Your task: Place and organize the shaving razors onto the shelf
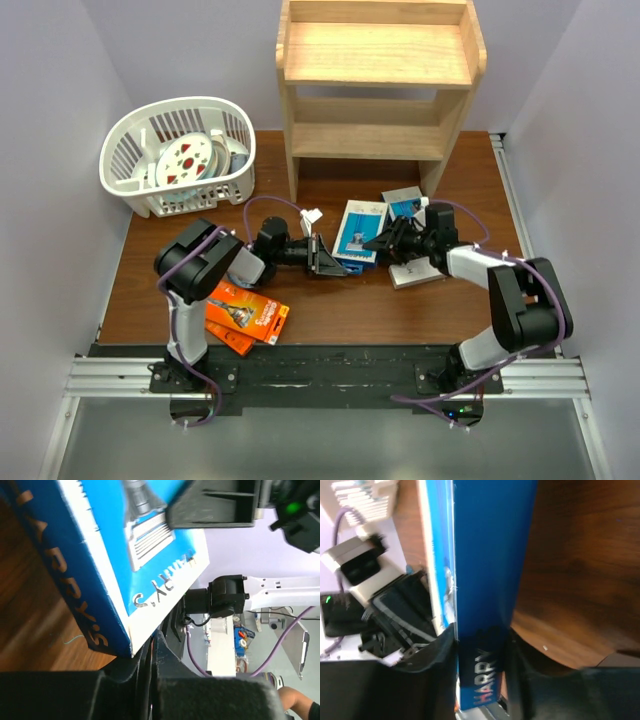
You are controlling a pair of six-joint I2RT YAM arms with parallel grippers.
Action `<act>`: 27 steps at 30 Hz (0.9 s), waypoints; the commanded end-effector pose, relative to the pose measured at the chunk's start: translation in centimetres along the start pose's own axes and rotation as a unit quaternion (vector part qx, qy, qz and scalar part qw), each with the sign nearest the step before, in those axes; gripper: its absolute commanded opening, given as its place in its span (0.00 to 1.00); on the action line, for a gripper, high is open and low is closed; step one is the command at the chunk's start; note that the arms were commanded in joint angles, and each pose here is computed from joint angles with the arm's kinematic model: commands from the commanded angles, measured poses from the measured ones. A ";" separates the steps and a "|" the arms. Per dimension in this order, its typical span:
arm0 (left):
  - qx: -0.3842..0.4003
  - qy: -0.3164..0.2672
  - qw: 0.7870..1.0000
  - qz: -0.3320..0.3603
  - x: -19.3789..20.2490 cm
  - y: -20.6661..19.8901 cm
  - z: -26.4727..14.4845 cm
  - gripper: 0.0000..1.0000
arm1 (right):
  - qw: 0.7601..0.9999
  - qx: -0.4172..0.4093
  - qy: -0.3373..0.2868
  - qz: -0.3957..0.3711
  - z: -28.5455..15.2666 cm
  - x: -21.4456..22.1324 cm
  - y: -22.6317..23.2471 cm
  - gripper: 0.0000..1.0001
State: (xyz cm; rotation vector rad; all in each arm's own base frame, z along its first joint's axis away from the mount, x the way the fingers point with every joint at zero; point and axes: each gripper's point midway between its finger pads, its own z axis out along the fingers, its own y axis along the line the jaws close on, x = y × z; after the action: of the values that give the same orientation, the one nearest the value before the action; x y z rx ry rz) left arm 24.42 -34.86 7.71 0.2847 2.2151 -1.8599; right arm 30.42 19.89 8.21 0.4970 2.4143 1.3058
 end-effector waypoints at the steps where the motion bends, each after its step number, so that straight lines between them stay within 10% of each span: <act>1: 0.062 0.026 0.992 0.108 -0.1 -5.5 0.0 0.14 | 0.990 -0.068 0.038 -0.118 -1.8 1.4 4.7 0.24; 6: 0.072 0.045 0.983 0.166 0.1 -7.8 -1.0 0.39 | 0.979 -0.105 0.037 -0.173 -4.1 1.0 8.7 0.11; 27: 0.051 0.044 0.929 0.364 -5.8 -12.8 -1.0 0.38 | 0.955 -0.131 -0.146 -0.223 -8.8 -13.5 16.9 0.12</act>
State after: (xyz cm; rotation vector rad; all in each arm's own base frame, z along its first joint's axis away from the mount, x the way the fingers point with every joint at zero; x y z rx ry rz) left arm 24.32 -35.31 19.85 1.0273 1.7844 -1.5939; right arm 37.27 16.83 24.79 0.0829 2.0676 1.2524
